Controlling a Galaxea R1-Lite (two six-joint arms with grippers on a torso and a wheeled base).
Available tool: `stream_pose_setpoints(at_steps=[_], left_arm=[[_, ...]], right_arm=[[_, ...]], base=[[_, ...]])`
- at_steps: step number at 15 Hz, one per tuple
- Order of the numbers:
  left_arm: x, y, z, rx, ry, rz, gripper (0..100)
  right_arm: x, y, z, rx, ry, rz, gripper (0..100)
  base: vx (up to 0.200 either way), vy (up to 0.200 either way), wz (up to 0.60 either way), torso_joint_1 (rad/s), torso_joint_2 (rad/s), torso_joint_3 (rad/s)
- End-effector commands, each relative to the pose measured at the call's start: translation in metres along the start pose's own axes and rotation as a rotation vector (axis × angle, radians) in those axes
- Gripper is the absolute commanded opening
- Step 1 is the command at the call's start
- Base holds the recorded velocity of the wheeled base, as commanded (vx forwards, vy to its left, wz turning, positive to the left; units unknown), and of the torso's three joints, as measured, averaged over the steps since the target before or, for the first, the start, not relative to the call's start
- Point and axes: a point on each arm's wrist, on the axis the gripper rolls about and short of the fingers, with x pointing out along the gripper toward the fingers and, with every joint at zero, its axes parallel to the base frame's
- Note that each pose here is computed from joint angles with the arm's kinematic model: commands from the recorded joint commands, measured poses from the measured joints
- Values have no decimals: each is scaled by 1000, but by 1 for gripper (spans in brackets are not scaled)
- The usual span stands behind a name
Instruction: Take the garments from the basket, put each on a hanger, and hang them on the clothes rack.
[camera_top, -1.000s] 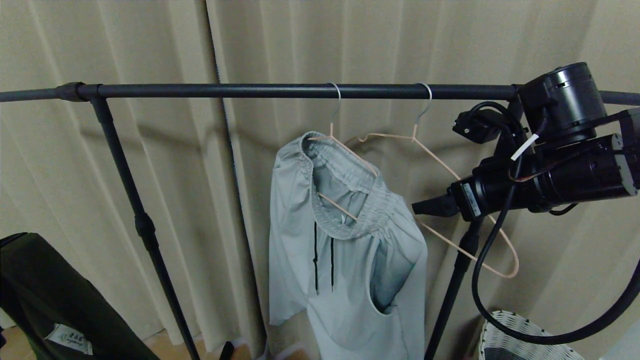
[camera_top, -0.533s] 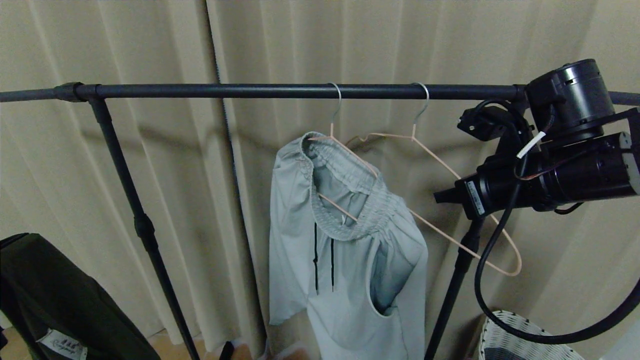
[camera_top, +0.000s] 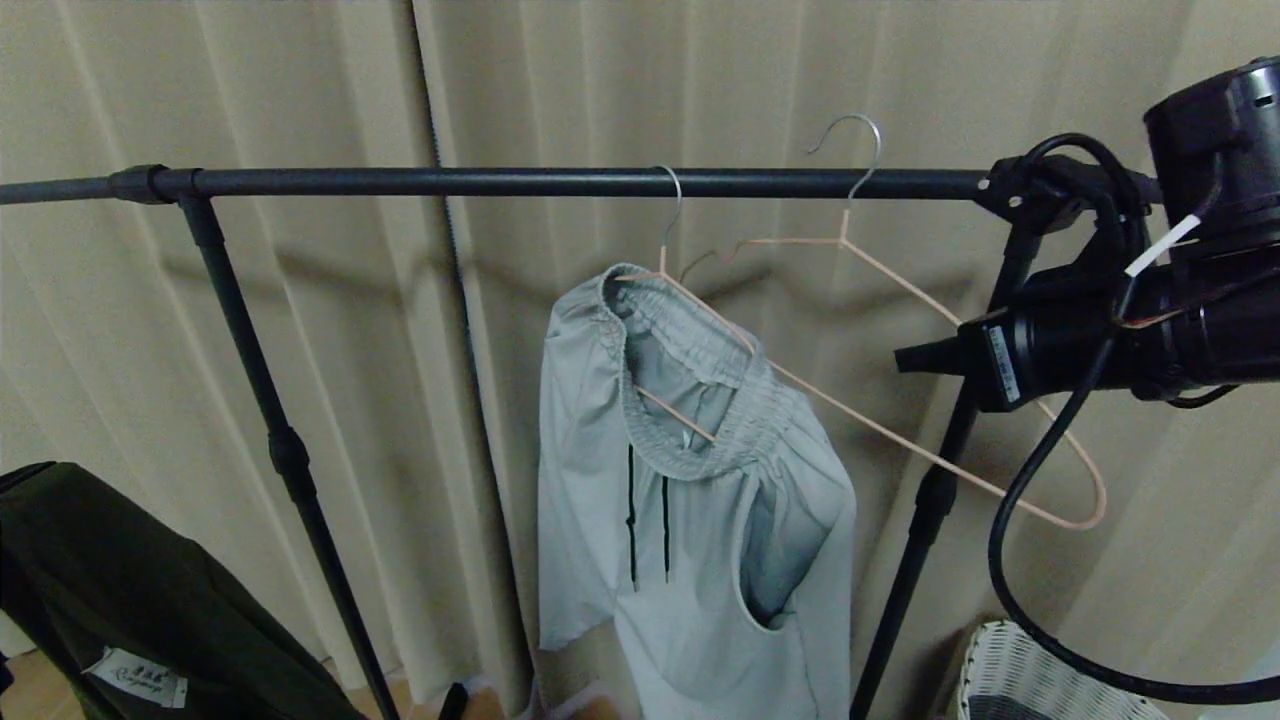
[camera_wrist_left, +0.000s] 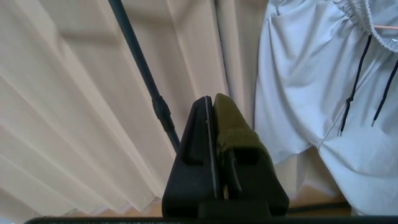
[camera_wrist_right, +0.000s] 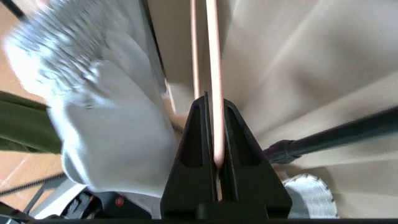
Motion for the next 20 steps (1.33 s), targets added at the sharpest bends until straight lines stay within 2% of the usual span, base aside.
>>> stream_pose_setpoints(at_steps=[1, 4, 8, 15, 20], left_arm=[[1, 0, -1, 0, 5, 1, 0], [1, 0, -1, -2, 6, 4, 0], [1, 0, -2, 1, 9, 3, 0], [2, -1, -2, 3, 13, 2, 0], [2, -1, -3, 5, 20, -2, 0]], right_arm=[[-23, 0, 3, 1, -61, -2, 0], [-42, 0, -1, -3, -88, -4, 0], [-65, 1, -18, -3, -101, -8, 0], [-89, -13, -57, 42, -86, -107, 0], [-97, -14, -64, 52, -97, -115, 0]], base=[[0, 0, 0, 0, 0, 0], [0, 0, 0, 0, 0, 0], [-200, 0, 0, 7, 6, 4], [-200, 0, 0, -1, 3, 4], [-200, 0, 0, 4, 1, 1]])
